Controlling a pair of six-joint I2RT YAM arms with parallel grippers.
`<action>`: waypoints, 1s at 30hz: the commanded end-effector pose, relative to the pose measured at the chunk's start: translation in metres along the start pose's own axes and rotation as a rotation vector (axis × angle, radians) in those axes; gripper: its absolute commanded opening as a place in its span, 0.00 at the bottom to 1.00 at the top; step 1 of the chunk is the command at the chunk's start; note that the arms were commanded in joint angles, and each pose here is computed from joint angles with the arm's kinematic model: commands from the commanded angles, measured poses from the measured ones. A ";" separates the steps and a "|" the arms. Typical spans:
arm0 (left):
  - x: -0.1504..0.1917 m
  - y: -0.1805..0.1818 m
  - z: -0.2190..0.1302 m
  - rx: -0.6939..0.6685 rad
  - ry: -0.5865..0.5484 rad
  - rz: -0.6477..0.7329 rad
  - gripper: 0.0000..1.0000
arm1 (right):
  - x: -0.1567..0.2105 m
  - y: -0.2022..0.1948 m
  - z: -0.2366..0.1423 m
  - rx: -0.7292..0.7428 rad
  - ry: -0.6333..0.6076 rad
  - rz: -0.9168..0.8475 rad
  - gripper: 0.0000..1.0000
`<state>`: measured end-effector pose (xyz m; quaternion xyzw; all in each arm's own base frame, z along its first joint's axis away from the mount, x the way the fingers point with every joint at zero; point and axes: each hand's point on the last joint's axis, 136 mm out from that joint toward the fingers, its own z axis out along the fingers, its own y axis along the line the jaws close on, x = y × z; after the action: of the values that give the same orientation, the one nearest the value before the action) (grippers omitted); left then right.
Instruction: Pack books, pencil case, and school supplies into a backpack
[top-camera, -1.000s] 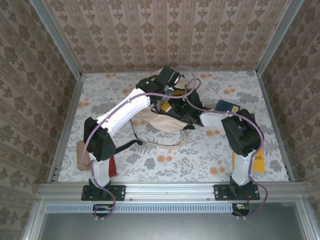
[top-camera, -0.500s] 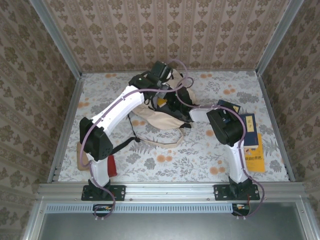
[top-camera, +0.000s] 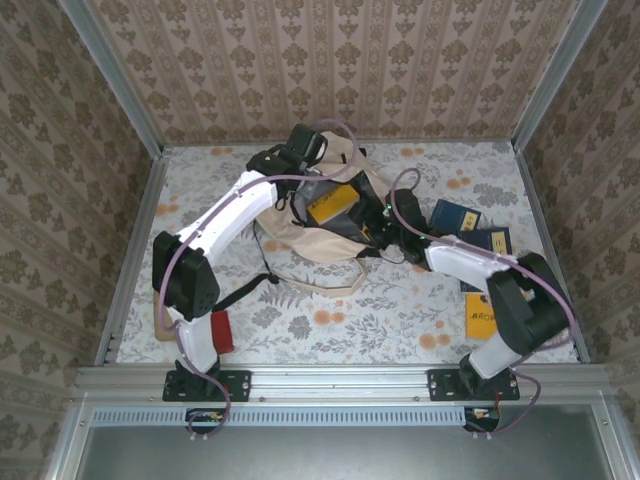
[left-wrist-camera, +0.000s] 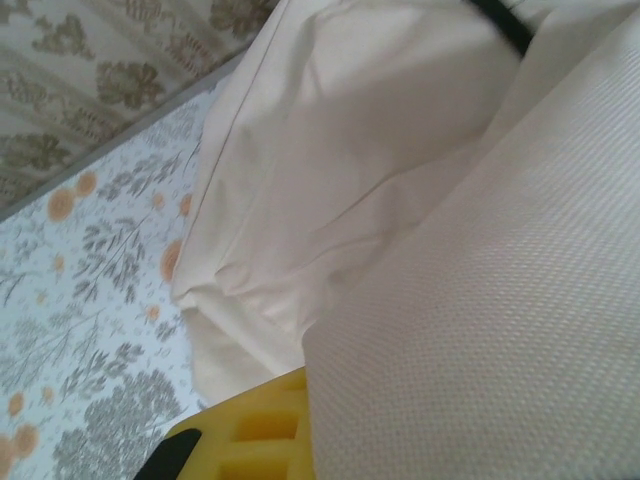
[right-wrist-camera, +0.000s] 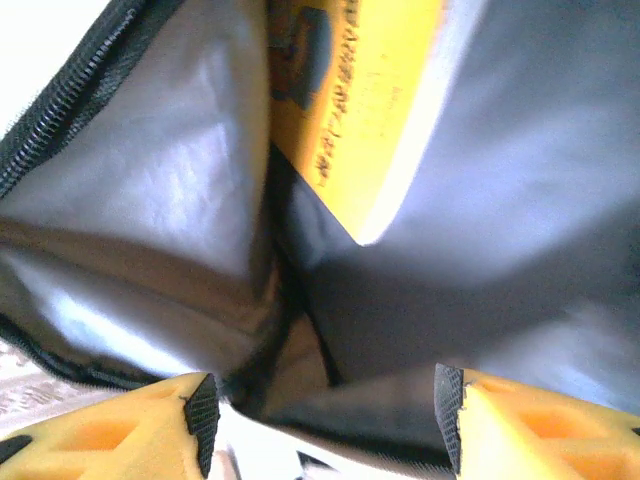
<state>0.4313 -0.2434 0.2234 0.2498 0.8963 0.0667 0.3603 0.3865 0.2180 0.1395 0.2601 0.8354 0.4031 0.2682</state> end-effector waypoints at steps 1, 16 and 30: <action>0.008 0.051 -0.031 -0.102 -0.037 -0.073 0.02 | -0.016 -0.042 -0.049 0.200 -0.043 -0.142 0.65; 0.051 -0.007 -0.068 0.355 -0.070 -0.307 0.88 | -0.136 -0.166 -0.067 0.767 0.009 -0.214 0.81; 0.022 -0.058 -0.046 0.484 -0.026 -0.349 0.87 | -0.060 -0.206 -0.034 0.842 0.280 -0.210 0.76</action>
<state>0.3571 -0.2598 0.2122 0.1745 0.9199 -0.1838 0.2993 0.3990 0.0232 0.0285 0.2336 0.9623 0.0258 0.1367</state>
